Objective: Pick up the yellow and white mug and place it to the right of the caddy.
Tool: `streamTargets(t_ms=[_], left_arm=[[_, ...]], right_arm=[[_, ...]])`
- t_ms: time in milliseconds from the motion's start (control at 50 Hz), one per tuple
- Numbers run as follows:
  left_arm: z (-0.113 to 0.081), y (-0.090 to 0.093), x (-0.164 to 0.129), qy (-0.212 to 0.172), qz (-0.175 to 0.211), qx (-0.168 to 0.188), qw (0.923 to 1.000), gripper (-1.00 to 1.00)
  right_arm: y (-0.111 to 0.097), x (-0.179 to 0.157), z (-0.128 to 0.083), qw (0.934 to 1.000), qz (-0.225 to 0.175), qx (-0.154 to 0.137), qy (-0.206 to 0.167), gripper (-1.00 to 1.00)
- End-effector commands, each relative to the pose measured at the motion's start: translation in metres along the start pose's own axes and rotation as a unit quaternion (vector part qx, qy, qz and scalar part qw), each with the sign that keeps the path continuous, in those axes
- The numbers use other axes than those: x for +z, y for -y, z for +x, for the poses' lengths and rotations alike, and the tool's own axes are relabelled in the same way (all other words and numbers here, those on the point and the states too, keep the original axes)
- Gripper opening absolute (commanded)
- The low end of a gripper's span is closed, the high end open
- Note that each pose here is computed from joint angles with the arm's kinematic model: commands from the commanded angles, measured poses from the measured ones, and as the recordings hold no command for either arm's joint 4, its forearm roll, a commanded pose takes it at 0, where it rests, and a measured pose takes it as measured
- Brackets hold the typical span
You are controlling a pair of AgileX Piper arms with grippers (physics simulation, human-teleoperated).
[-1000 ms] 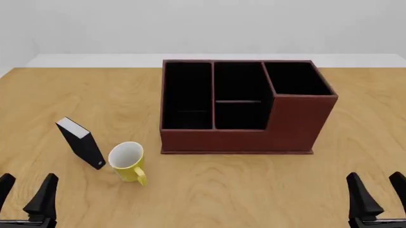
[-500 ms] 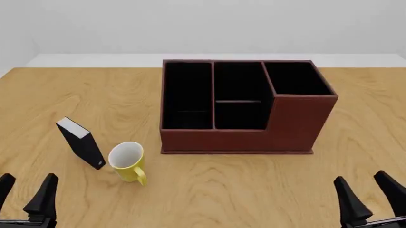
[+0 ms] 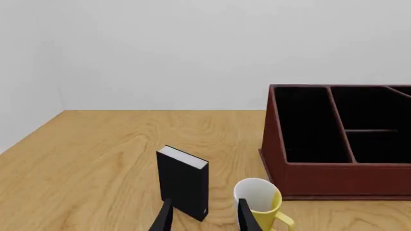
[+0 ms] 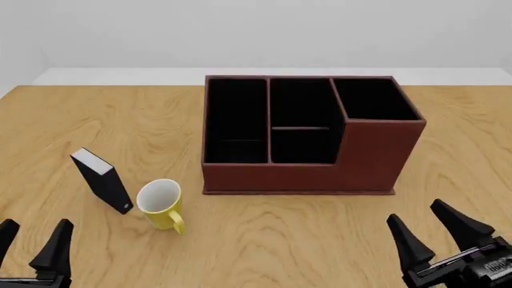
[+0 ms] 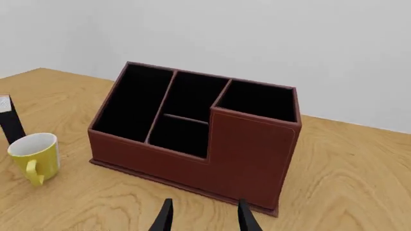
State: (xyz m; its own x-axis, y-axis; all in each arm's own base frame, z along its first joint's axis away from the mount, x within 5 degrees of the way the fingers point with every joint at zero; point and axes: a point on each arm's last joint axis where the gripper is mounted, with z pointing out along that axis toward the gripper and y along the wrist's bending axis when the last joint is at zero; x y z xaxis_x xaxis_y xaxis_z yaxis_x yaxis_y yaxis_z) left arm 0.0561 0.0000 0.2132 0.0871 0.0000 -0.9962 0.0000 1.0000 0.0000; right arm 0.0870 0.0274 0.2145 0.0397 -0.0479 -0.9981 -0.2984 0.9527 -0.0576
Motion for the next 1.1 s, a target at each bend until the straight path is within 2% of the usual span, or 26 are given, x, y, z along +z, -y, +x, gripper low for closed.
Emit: streamTargets(t_ms=[20,220,300,640,700,740,1100], left_arm=[[0.000,0.000,0.000,0.000,0.000,0.000,1.0000,1.00],[0.000,0.000,0.000,0.000,0.000,0.000,1.0000,1.00],[0.000,0.000,0.000,0.000,0.000,0.000,1.0000,1.00],[0.000,0.000,0.000,0.000,0.000,0.000,1.0000,1.00],[0.000,0.000,0.000,0.000,0.000,0.000,1.0000,1.00],[0.000,0.000,0.000,0.000,0.000,0.000,1.0000,1.00],[0.000,0.000,0.000,0.000,0.000,0.000,1.0000,1.00]], right_arm=[[-0.009,0.017,0.003,0.9992,-0.039,0.000,-0.006,1.00],[-0.019,0.029,0.008,0.9968,-0.079,-0.010,-0.012,1.00],[-0.025,0.033,0.009,0.9949,-0.098,-0.022,-0.013,1.00],[-0.041,0.046,0.010,0.9890,-0.144,-0.027,-0.015,1.00],[-0.043,0.047,0.012,0.9880,-0.150,-0.038,-0.011,1.00],[-0.045,0.049,0.014,0.9875,-0.154,-0.032,-0.012,1.00],[-0.064,0.070,0.030,0.9822,-0.184,-0.033,-0.022,1.00]])
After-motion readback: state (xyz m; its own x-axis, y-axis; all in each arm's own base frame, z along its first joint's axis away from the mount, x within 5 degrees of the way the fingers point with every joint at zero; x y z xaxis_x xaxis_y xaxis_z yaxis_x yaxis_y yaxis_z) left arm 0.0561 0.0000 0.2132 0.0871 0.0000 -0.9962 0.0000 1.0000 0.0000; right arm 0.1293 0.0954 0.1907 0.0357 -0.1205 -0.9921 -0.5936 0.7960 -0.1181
